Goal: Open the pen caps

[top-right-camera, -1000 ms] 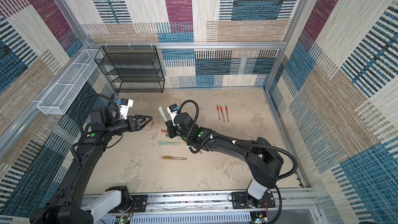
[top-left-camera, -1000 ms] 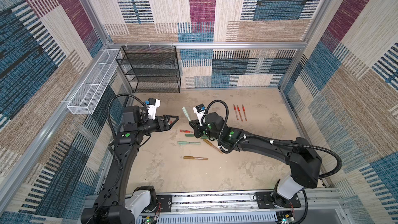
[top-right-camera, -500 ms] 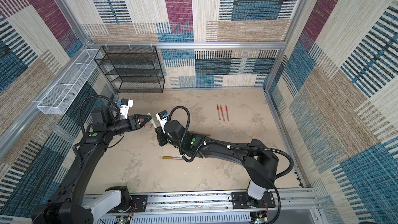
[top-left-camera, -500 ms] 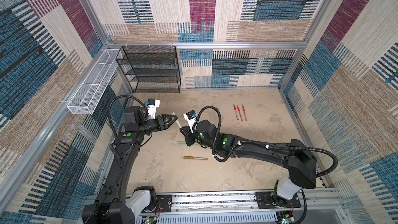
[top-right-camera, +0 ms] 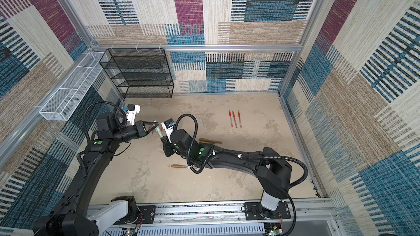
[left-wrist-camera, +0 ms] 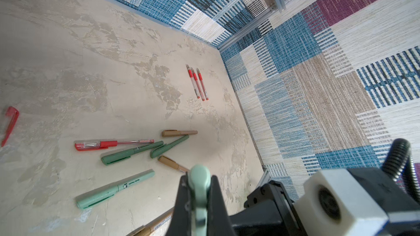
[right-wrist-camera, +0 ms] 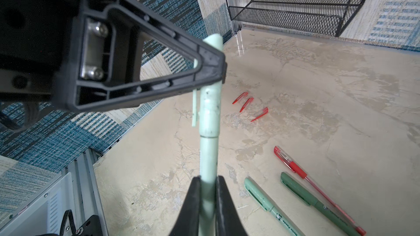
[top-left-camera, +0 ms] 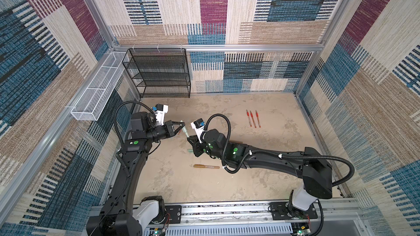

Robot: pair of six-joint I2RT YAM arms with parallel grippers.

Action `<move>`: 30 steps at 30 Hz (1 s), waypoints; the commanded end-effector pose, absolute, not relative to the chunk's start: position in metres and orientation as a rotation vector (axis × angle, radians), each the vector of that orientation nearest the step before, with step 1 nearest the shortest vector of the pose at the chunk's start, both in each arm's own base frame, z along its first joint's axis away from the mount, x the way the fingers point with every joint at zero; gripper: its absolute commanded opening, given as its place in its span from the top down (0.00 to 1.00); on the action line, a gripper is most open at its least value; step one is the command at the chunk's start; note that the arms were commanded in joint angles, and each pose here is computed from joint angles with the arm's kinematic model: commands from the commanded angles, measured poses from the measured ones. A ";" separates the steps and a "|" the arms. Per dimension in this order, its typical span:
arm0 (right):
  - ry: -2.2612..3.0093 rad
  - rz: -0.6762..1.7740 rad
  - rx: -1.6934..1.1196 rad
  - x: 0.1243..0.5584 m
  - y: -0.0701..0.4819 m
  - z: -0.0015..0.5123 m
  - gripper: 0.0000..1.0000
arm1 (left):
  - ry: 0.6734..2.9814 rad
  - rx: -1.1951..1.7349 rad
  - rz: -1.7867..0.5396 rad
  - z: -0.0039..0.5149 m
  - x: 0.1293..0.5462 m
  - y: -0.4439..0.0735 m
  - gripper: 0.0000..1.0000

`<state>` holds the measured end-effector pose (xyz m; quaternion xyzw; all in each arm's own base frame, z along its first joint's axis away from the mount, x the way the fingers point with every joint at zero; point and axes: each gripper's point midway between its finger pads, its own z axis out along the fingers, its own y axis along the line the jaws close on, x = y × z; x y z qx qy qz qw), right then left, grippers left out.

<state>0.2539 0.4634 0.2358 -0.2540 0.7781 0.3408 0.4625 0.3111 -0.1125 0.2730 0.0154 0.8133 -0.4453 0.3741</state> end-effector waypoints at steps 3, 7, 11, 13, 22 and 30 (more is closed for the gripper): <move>1.864 0.846 -0.607 0.258 0.468 0.255 0.78 | 2.075 0.041 -1.099 0.275 0.314 -0.108 1.00; 1.848 0.860 -0.588 0.259 0.465 0.256 0.65 | 2.064 0.045 -1.097 0.274 0.314 -0.108 1.00; 1.873 0.848 -0.619 0.264 0.471 0.252 0.63 | 2.068 0.053 -1.106 0.277 0.312 -0.109 1.00; 1.865 0.864 -0.620 0.265 0.471 0.251 0.64 | 2.055 0.060 -1.111 0.277 0.313 -0.110 1.00; 1.914 0.891 -0.620 0.279 0.473 0.234 0.89 | 2.050 0.070 -1.128 0.276 0.310 -0.111 1.00; 1.906 0.904 -0.621 0.277 0.476 0.240 1.00 | 2.057 0.056 -1.120 0.272 0.312 -0.109 0.65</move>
